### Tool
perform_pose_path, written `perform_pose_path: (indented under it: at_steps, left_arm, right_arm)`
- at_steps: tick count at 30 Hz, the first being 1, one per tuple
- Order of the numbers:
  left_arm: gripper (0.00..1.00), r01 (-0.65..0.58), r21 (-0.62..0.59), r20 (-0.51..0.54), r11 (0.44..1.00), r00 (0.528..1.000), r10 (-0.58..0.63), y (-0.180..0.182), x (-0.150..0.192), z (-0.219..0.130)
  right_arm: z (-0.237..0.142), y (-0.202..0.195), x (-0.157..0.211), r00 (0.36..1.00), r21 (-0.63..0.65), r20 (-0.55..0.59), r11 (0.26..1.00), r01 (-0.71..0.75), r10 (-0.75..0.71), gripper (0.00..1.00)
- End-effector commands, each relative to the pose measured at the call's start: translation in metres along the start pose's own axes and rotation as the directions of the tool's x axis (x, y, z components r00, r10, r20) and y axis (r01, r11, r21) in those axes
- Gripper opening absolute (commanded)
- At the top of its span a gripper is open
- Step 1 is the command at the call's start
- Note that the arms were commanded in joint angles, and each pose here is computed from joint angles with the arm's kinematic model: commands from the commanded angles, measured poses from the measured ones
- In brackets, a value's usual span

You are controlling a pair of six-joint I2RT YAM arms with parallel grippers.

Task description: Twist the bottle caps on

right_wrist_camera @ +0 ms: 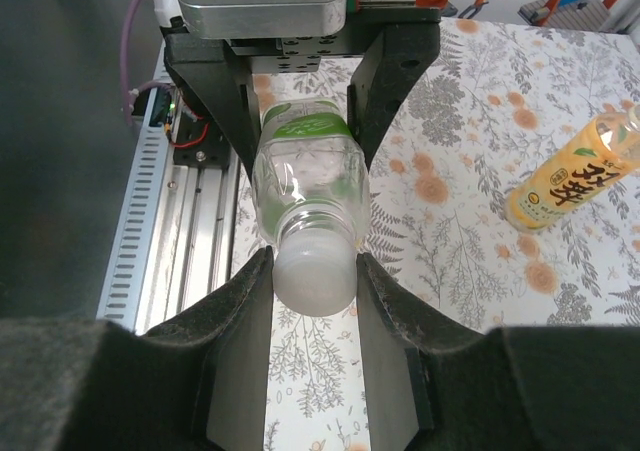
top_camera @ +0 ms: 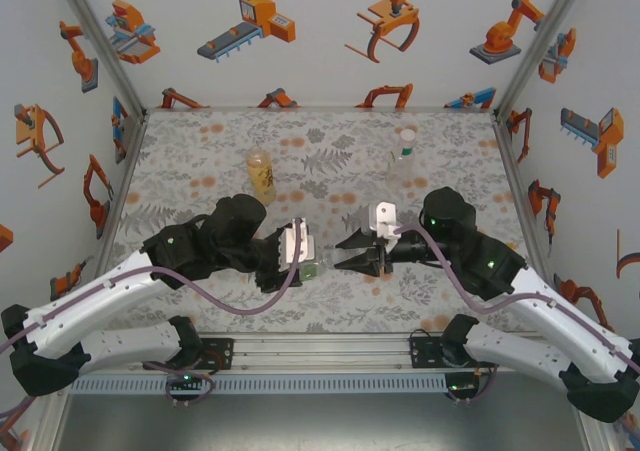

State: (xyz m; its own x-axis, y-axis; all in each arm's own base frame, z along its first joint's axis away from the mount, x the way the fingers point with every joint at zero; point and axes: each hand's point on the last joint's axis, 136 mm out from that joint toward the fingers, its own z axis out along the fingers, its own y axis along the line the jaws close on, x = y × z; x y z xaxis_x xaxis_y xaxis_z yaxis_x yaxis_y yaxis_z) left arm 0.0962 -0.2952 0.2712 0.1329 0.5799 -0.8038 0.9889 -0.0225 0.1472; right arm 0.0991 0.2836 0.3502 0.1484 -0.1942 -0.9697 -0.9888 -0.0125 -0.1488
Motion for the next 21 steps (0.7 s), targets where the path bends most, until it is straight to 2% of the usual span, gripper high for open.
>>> perform_pose_path:
  at_steps: [1, 3, 11, 21]
  left_arm:
    - [0.00, -0.066, 0.084, 0.116, 0.994, 0.992, 0.056, -0.016, -0.026, -0.004]
    - [0.00, -0.072, 0.085, 0.116, 0.994, 0.991, 0.062, -0.016, -0.026, -0.003]
    - [0.00, -0.095, 0.105, 0.128, 0.990, 0.988, 0.081, -0.018, -0.031, -0.002]
    - [0.00, -0.097, 0.106, 0.146, 0.990, 0.986, 0.081, -0.018, -0.036, -0.003]
  right_arm:
    - [0.000, -0.010, 0.001, 0.999, 0.050, -0.023, 0.998, 0.030, -0.029, 0.00]
    - [0.002, -0.002, 0.002, 0.999, -0.013, -0.032, 1.000, 0.020, -0.020, 0.00]
    - [0.004, 0.013, -0.002, 1.000, -0.115, -0.020, 0.993, 0.009, -0.011, 0.00]
    - [0.004, 0.020, -0.002, 1.000, -0.160, -0.013, 0.987, 0.023, -0.025, 0.00]
